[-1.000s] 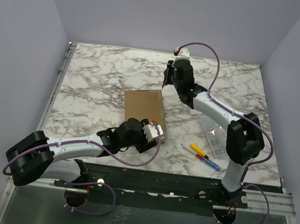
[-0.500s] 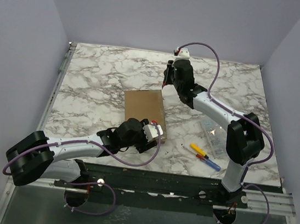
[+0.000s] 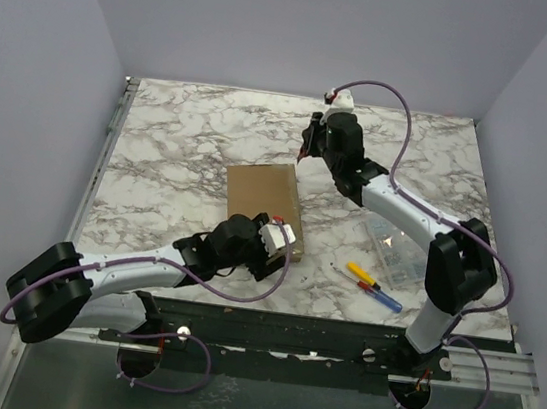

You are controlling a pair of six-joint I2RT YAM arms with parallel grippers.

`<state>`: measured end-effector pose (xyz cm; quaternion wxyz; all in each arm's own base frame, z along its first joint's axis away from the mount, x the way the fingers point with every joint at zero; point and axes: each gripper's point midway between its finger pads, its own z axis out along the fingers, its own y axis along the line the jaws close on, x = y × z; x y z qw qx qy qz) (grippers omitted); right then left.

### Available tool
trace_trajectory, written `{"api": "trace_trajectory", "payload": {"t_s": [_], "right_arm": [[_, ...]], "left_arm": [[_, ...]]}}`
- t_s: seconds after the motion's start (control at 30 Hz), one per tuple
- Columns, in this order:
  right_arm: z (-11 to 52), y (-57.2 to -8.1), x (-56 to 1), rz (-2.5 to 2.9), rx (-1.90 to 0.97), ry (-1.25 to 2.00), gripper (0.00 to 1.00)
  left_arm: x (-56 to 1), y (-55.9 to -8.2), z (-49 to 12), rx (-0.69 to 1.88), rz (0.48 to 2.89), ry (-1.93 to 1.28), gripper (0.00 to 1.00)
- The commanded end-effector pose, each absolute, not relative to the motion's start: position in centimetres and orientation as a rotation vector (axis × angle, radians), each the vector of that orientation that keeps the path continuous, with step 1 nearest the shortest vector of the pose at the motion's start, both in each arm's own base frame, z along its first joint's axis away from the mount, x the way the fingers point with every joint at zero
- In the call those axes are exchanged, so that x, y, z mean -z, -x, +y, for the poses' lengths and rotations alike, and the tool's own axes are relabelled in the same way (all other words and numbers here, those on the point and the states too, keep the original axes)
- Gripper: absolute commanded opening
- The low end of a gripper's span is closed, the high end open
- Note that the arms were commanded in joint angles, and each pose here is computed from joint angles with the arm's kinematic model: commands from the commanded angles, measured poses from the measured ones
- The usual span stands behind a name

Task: Unpack the express box

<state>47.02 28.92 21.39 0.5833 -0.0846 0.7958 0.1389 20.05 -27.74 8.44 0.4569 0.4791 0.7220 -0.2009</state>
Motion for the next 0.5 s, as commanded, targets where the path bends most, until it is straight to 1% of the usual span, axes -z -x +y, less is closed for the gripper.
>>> {"api": "trace_trajectory", "payload": {"t_s": [0.0,0.07,0.17,0.33,0.43,0.47], "right_arm": [[28.0,-45.0,-28.6,1.697,-0.405,0.143,0.00],[27.7,-44.2,-28.7,1.708,-0.426,0.132,0.00],[27.6,-43.9,-28.1,1.711,-0.438,0.130,0.00],[28.8,-45.8,-26.4,1.740,-0.412,0.148,0.00],[29.4,-47.1,-25.2,1.755,-0.379,0.158,0.00],[29.5,-47.4,-24.7,1.763,-0.366,0.164,0.00]], "left_arm": [[-15.3,-20.9,-28.9,0.659,1.629,-0.958,0.81],[-16.7,-21.0,-28.4,0.667,1.603,-0.904,0.85],[-17.2,-21.2,-27.5,0.639,1.601,-0.881,0.88],[-16.2,-21.7,-26.9,0.566,1.629,-0.914,0.92],[-15.4,-21.8,-27.6,0.572,1.633,-0.956,0.94],[-15.0,-21.8,-27.8,0.574,1.639,-0.967,0.98]]}}
